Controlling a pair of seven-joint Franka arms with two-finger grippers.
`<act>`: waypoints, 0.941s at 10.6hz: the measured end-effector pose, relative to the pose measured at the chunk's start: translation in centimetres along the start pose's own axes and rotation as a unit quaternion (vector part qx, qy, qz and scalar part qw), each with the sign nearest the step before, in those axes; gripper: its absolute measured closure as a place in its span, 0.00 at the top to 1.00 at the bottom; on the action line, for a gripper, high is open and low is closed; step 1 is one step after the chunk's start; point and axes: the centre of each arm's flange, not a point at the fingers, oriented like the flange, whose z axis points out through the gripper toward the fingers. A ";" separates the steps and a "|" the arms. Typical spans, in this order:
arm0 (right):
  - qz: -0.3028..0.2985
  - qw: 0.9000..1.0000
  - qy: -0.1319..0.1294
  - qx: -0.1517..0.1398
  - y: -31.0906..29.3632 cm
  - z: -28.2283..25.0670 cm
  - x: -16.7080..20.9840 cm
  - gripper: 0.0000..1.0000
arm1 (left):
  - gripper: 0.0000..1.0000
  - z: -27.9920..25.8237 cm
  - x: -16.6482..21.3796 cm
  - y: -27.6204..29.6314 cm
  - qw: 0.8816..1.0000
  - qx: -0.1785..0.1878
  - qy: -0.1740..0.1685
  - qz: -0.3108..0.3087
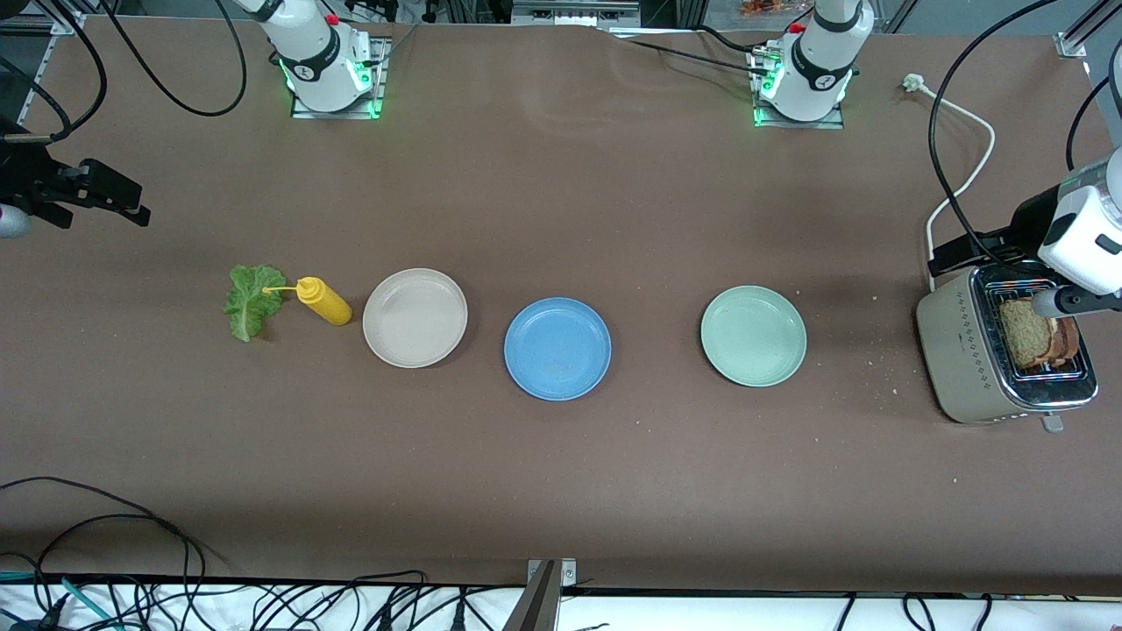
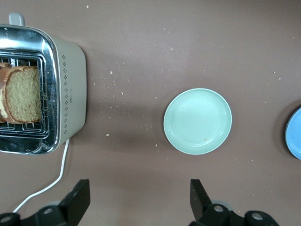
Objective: Make sandwich in blue plate with both arms
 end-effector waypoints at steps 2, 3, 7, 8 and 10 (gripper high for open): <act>0.001 1.000 -0.002 0.000 0.0 0.0 -0.1 1.00 | 0.94 -0.1 0.2 -0.3 1.000 0.003 0.010 -0.005; 0.000 1.000 -0.002 0.000 -0.1 -0.1 -0.1 1.00 | 0.95 -0.1 0.3 -0.4 1.000 0.003 0.014 -0.007; 0.000 1.000 -0.004 0.000 -0.1 0.0 -0.1 1.00 | 1.00 -0.3 0.4 -1.1 1.000 0.003 0.017 -0.003; 0.000 1.000 -0.004 0.000 -0.1 0.0 -0.1 1.00 | 1.00 -0.4 0.4 -1.3 1.000 0.004 0.017 -0.002; 0.001 1.000 -0.004 -0.001 0.0 0.0 -0.1 1.00 | 1.00 -0.4 0.4 -1.3 1.000 0.004 0.017 -0.001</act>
